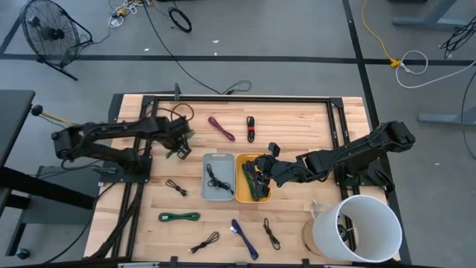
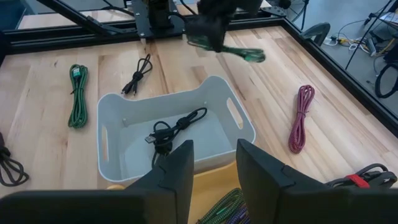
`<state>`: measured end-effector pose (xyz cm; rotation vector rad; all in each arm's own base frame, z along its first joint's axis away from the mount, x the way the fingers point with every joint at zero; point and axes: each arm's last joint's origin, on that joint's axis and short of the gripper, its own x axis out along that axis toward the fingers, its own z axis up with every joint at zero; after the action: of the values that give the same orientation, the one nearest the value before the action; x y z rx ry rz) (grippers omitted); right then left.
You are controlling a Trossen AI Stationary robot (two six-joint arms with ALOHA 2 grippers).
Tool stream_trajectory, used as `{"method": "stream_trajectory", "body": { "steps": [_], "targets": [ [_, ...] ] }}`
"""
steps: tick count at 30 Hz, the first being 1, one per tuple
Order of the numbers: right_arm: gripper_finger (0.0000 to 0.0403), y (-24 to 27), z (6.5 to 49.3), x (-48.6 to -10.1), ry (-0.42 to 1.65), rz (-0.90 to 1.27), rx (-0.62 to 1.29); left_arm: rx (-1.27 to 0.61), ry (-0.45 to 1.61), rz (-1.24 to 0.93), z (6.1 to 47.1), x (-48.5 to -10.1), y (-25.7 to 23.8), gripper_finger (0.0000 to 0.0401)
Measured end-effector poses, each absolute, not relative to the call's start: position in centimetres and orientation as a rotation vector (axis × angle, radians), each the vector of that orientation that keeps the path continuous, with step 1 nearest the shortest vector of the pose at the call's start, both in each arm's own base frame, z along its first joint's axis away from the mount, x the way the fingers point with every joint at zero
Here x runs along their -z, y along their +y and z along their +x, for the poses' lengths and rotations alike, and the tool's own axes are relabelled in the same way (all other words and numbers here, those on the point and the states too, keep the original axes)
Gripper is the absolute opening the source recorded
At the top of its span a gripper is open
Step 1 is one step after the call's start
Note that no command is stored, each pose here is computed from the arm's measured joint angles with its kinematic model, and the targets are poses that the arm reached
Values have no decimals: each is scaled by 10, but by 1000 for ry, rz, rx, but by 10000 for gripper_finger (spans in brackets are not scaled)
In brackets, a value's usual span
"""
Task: Pick & Place USB Port
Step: Put the green charger cable into the yellow bin
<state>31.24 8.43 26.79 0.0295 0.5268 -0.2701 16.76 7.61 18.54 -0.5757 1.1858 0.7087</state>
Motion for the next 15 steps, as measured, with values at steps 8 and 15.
{"method": "stream_trajectory", "body": {
  "steps": [8,15],
  "targets": [
    [123,84,312,-268,524,27,277,-433,750,-437,178,-289,57,17],
    [123,83,313,-269,510,29,313,-144,429,-250,183,-331,23,17]
  ]
}}
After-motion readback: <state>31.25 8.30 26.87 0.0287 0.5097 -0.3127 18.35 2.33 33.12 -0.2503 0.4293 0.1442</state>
